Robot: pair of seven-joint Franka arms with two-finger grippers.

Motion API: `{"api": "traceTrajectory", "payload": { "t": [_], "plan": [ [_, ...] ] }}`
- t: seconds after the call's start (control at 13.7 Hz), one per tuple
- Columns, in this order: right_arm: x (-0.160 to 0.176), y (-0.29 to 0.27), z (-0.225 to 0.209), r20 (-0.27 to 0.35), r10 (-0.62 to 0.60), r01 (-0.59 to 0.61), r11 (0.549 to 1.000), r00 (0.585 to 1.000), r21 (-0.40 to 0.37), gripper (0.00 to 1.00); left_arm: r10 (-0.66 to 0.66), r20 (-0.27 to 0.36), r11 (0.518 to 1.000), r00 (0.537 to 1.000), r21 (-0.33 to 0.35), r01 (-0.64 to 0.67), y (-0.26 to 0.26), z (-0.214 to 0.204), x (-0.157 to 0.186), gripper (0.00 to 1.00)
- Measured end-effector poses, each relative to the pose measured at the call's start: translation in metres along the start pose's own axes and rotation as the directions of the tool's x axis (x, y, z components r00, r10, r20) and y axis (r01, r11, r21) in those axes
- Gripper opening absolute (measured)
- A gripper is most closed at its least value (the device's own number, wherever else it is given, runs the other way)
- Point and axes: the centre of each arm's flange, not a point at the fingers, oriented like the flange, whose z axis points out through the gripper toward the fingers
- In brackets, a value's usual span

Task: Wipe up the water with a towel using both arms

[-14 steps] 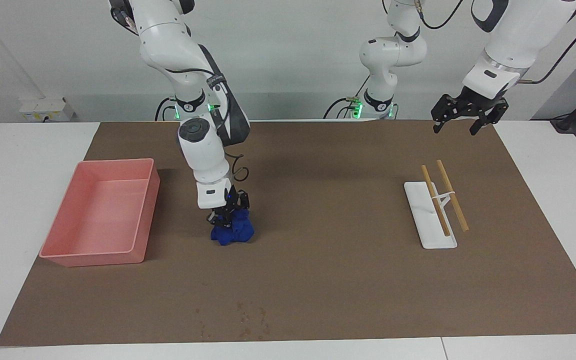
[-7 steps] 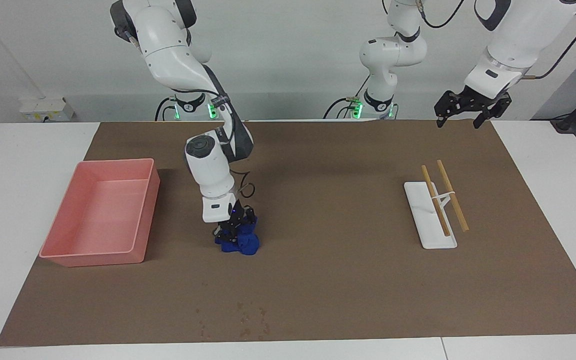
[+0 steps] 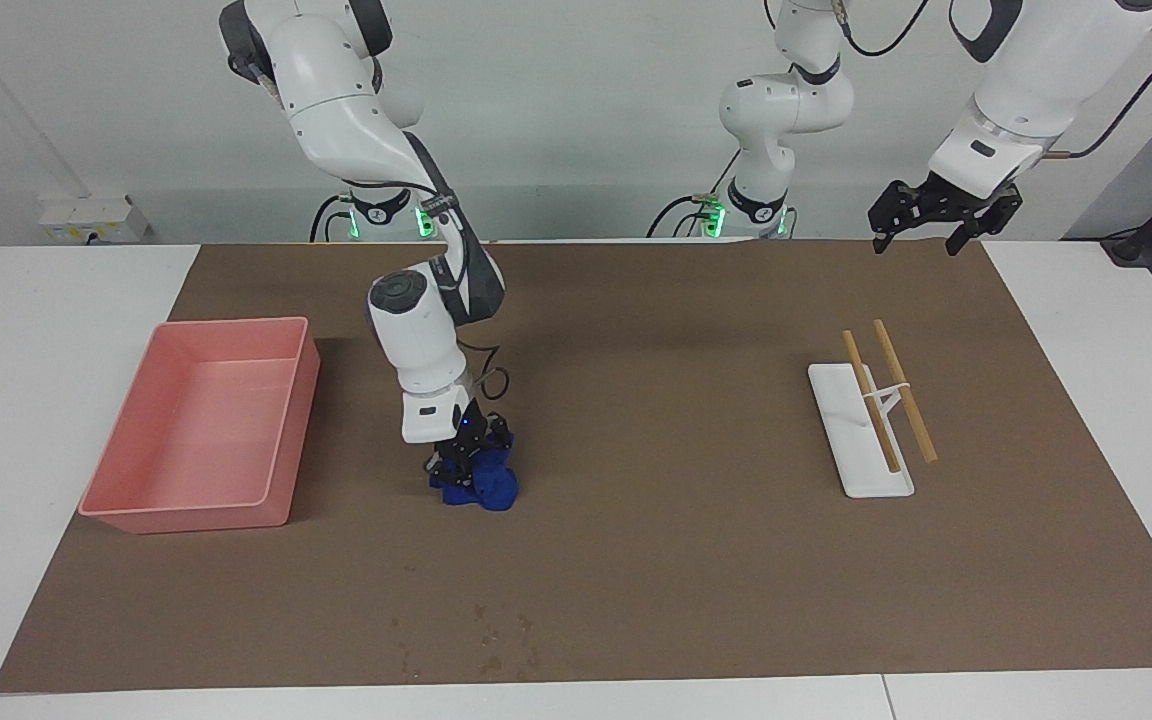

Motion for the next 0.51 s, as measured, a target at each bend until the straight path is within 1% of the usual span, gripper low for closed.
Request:
{"api": "traceTrajectory", "payload": {
  "t": [0.07, 0.22, 0.51],
  "plan": [
    [-0.0095, 0.0026, 0.0087, 0.011, 0.028, -0.028, 1.0, 1.0, 0.003, 0.2, 0.0, 0.0, 1.0, 1.0, 0.0, 0.0, -0.0002, 0.0, 0.0, 1.0],
    [-0.01, 0.0023, 0.0082, 0.008, 0.076, -0.076, 0.997, 0.997, 0.002, 0.17, -0.001, 0.0, 1.0, 1.0, 0.0, 0.001, -0.0003, 0.0, 0.0, 1.0],
    [-0.0103, 0.0018, 0.0073, 0.027, 0.09, -0.09, 0.996, 0.996, 0.006, 0.17, -0.001, 0.0, 1.0, 1.0, 0.0, 0.001, -0.0003, 0.0001, -0.0001, 1.0]
  ]
}}
